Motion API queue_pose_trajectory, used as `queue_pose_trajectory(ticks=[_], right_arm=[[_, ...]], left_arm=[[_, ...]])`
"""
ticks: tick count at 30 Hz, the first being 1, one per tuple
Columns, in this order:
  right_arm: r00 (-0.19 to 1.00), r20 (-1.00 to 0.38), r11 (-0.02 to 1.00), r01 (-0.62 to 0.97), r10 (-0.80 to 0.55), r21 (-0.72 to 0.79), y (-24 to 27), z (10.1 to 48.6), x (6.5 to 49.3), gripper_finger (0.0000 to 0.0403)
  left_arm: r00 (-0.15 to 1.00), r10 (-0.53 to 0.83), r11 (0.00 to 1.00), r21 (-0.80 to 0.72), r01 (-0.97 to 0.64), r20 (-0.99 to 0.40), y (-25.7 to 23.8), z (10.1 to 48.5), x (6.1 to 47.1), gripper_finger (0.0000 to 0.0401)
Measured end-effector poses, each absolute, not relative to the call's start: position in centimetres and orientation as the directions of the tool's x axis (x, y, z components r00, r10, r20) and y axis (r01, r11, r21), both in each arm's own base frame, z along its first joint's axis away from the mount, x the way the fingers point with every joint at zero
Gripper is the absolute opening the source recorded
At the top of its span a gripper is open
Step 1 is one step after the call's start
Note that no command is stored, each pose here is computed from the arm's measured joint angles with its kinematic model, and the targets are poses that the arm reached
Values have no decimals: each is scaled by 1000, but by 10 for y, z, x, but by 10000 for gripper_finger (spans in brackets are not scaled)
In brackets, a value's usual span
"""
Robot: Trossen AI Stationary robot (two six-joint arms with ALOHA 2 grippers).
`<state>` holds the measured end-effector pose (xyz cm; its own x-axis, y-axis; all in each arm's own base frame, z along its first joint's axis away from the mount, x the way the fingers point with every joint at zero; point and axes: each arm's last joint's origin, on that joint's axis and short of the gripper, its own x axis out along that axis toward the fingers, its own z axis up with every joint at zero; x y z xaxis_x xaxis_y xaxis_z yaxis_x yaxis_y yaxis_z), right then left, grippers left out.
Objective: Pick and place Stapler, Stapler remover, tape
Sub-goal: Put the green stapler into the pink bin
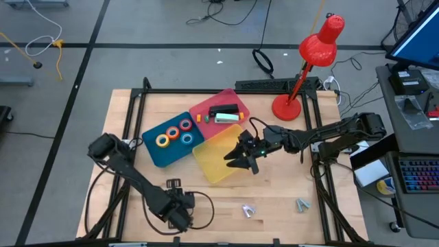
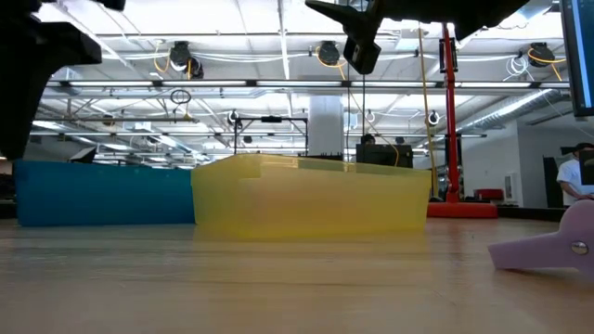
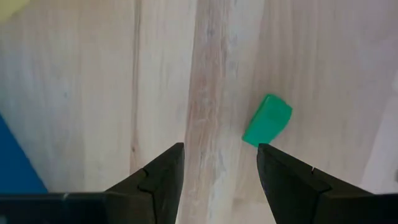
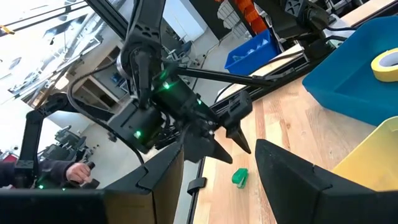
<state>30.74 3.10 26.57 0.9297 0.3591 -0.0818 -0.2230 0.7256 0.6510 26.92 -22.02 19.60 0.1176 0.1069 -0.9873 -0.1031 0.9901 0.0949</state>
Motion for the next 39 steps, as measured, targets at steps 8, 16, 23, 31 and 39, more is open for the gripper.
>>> queue_pose_trajectory(ticks=[8,16,23,31,39], right_arm=[[930,-81,723,-222,360,655,31,266,307,194],[930,-82,723,-222,359,654,31,266,307,192],[930,-81,723,-222,359,654,31,266,307,194],[930,-82,723,-222,359,654,31,266,307,192],[930,-82,721,-221,359,656,31,266,307,193]], left_arm=[[159,71,996,62,-60,-985,-227,189,275,200],[191,35,998,44,44,-981,-236,187,272,200],[208,-19,996,-1,88,-978,-237,169,270,200],[190,-7,997,7,71,-982,-228,155,267,200],[192,-43,995,-26,93,-980,-225,143,266,200]])
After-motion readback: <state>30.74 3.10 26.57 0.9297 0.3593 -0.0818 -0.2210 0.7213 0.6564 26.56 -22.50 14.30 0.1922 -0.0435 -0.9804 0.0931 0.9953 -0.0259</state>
